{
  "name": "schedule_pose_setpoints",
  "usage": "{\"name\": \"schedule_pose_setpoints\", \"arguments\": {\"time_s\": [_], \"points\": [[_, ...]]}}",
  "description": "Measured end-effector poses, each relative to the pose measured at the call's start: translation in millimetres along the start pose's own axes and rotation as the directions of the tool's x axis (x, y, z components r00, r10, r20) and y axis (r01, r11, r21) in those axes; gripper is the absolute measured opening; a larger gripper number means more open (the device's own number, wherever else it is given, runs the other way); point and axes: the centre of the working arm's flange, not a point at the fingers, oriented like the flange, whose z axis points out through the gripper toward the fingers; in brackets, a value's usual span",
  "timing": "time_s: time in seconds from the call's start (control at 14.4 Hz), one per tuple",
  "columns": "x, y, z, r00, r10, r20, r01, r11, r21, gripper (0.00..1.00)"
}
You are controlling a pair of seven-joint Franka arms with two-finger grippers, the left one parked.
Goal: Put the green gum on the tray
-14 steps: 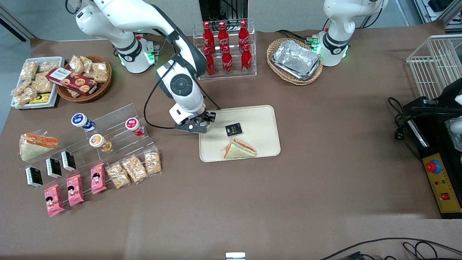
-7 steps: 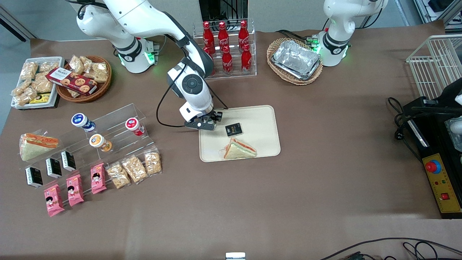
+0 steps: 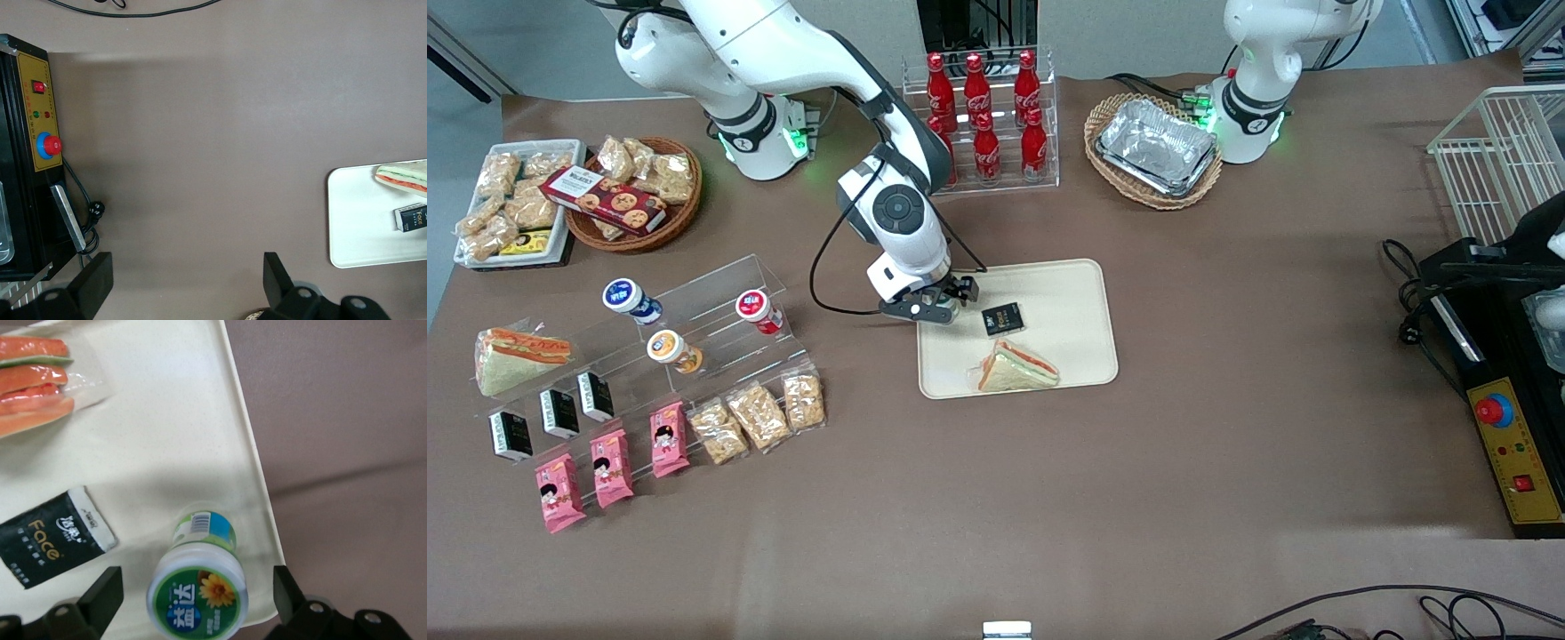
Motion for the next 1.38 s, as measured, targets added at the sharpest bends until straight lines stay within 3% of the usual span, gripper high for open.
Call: {"name": "schedule_pose_setpoints", "arguments": {"time_s": [0.21,0.48,0.76,0.97,1.11,1.38], "points": [[5.3,1.1,-22.1,1.000,0.010,-0.009,-0.009,1.000,0.014,1.00],[36.1,38.1,-119.1,1.000,-0.001,0.021,0.001,1.000,0.004,1.00],[96.1,145.2,-225.4,0.995,-0.058,0.078,0.057,0.998,0.016,1.00],[141.5,247.2,-252.6,0.987,-0.131,0.092,0.127,0.991,0.044,1.00],[167.1,316.4,-257.7,0.986,-0.146,0.086,0.141,0.988,0.066,1.00],[191.1,400.0,-319.1,0.992,-0.122,0.026,0.119,0.989,0.090,1.00]]}}
